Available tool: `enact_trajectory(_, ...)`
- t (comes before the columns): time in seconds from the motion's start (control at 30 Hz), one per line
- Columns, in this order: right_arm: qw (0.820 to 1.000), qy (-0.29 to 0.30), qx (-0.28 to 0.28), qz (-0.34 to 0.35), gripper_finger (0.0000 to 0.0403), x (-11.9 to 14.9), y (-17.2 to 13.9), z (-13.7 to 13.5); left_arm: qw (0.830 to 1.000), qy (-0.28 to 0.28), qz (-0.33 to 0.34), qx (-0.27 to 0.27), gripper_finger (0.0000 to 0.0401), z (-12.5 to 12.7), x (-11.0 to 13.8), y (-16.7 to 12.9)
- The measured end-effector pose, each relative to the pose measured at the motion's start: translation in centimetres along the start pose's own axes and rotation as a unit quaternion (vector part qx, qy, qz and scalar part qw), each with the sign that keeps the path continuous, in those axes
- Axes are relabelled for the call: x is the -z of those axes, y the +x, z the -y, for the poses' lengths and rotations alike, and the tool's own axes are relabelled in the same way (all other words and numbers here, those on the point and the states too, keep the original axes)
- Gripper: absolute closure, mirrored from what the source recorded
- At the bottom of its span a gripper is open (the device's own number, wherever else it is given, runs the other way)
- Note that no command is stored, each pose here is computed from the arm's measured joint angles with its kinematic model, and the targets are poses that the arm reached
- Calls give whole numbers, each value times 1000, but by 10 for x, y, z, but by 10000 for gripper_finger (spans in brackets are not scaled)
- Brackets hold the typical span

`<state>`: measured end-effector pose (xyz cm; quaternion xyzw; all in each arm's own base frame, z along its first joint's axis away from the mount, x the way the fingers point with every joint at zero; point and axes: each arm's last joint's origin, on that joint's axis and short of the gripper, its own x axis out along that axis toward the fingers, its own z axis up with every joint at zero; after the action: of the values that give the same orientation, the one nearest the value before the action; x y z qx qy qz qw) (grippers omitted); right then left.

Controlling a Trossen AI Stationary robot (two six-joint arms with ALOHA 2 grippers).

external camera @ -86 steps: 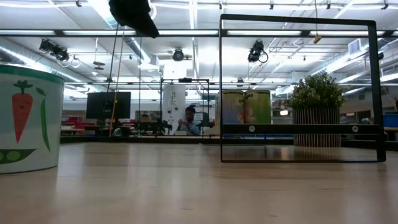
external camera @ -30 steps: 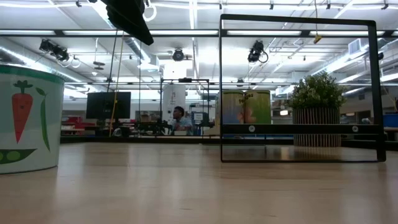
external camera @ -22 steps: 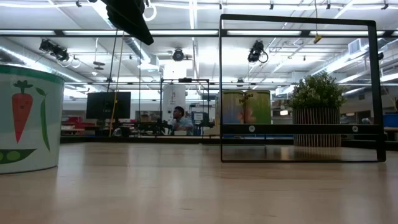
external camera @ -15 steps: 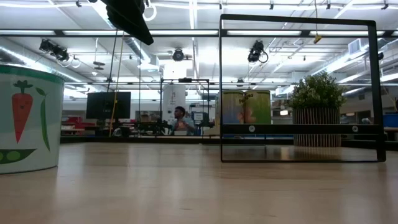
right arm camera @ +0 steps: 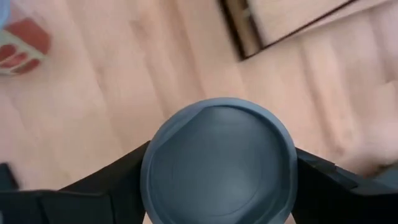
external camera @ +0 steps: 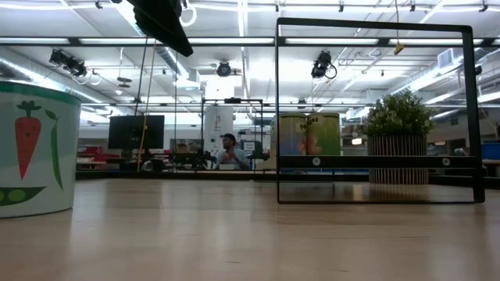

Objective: Pick and place cans onto a shelf
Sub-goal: Put the canned green peas on the shelf

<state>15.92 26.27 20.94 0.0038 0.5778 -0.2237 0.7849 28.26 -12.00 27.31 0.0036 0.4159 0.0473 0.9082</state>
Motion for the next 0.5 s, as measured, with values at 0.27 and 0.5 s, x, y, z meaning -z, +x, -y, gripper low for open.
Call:
enact_trajectory(0.27, 1000, -13, 1, 9, 95, -19, -28, 41, 1000, -2, 0, 0, 113, 0, 0, 0)
enact_trajectory(0.5, 999, 42, 19, 4, 95, -43, -43, 93, 1000, -4, 0, -1, 113, 0, 0, 0)
